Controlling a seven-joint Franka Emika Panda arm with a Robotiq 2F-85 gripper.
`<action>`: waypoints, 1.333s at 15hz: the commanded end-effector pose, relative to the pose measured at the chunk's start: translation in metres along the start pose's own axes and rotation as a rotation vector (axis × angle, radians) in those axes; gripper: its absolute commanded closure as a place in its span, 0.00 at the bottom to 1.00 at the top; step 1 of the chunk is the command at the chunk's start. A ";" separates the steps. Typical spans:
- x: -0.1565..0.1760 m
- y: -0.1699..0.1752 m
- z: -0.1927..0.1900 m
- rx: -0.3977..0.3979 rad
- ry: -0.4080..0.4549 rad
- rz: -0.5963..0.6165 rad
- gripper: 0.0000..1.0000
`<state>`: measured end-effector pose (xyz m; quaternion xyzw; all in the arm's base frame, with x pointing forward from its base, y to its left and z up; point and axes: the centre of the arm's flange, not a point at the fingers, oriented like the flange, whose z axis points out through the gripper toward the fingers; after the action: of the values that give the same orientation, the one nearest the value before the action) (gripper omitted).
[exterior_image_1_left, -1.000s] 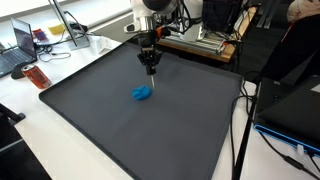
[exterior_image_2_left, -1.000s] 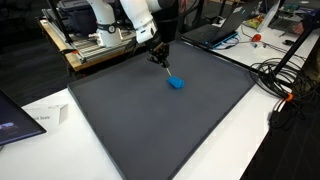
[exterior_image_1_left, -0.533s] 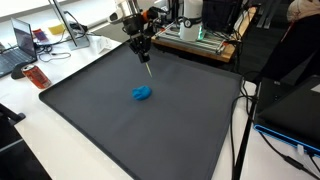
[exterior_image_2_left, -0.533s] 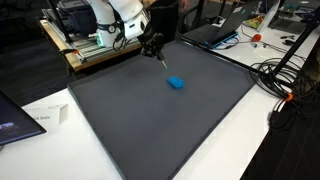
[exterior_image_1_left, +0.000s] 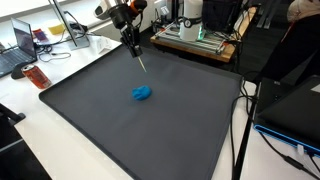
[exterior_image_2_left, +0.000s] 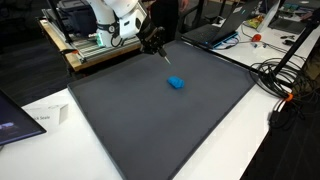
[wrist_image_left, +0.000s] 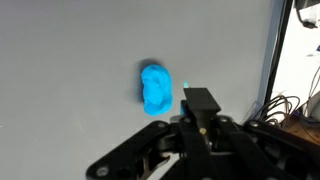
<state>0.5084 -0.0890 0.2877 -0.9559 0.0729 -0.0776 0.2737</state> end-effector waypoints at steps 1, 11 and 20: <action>0.022 0.015 0.014 0.001 -0.014 0.062 0.97; 0.065 0.064 0.044 0.010 -0.046 0.233 0.97; 0.079 0.072 0.062 0.046 -0.094 0.335 0.97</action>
<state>0.5780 -0.1283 0.2048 -0.9344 0.2034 -0.0020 0.2923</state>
